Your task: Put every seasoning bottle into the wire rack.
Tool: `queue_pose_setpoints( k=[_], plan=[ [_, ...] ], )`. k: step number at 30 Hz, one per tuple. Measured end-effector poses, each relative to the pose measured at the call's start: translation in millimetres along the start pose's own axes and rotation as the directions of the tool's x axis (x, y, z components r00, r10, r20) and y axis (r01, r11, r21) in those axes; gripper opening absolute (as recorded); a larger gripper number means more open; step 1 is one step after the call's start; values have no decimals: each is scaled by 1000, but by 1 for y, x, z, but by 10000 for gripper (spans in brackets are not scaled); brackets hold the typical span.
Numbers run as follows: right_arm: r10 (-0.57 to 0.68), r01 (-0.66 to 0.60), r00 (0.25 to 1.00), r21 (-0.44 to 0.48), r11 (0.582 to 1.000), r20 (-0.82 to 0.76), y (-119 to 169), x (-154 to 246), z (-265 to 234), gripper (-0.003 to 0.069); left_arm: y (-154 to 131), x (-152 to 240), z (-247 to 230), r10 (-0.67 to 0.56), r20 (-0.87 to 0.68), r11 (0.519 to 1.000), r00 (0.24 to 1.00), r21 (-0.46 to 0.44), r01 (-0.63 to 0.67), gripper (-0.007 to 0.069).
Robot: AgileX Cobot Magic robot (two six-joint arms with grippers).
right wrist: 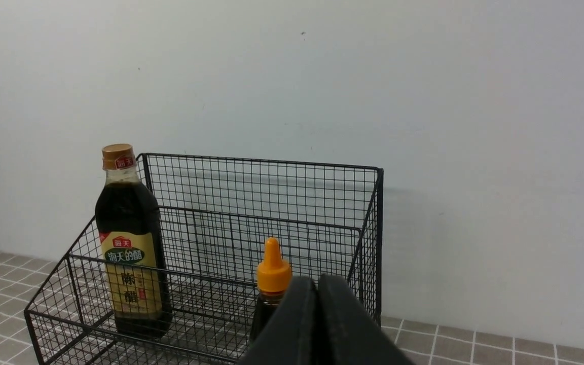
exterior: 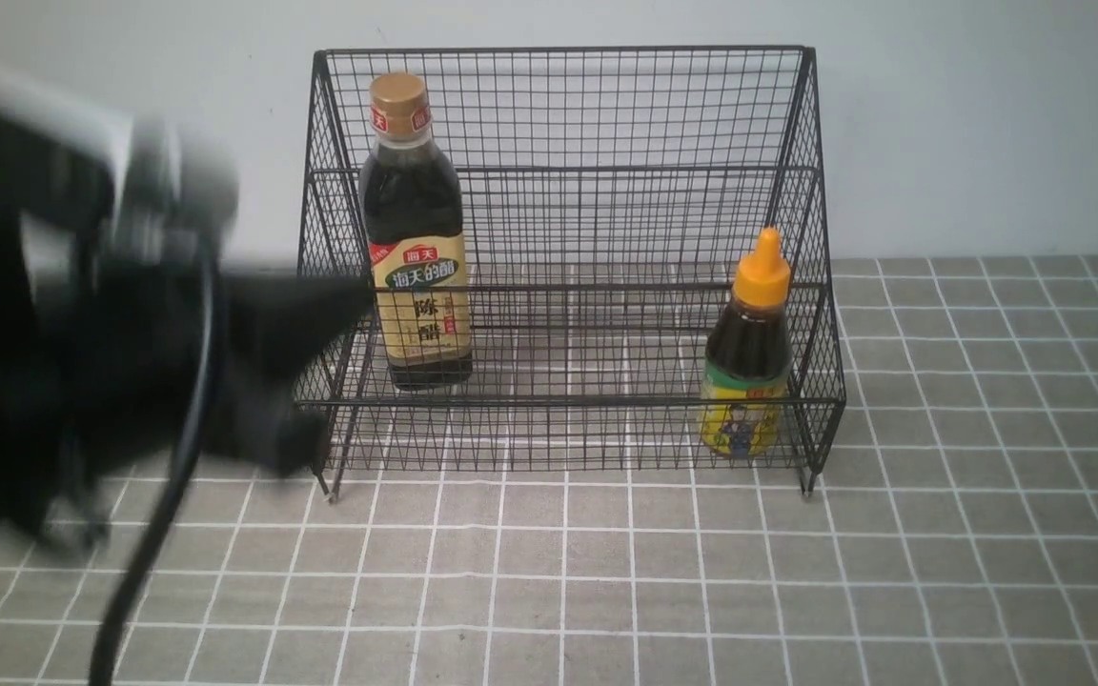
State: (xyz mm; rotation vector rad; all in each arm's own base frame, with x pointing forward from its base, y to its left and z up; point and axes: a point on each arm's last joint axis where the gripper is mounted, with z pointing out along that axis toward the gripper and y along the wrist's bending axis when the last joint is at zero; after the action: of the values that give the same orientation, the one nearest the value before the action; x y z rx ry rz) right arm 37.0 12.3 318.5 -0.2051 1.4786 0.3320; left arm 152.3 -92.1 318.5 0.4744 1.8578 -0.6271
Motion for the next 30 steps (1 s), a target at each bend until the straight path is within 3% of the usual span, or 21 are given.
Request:
queue_pose_setpoints(
  k=[7, 18, 21, 30],
  plan=[
    [4, -4, 1000, 0, 1000, -2, 0, 0, 0, -13, -10, 24, -17, -15, -49, 996, 999, 82, 19, -6],
    [4, -4, 1000, 0, 1000, -3, 0, 0, 0, -13, -12, 22, -22, -25, -23, 996, 999, 87, 27, -6],
    [4, -4, 1000, 0, 1000, -3, 0, 0, 0, -13, -11, 19, -28, 2, 30, 998, 1000, 57, -4, -6],
    [4, -4, 1000, 0, 1000, -4, 0, 0, 0, -13, -6, 2, -79, 120, 362, 984, 925, -170, -61, -6]
  ],
)
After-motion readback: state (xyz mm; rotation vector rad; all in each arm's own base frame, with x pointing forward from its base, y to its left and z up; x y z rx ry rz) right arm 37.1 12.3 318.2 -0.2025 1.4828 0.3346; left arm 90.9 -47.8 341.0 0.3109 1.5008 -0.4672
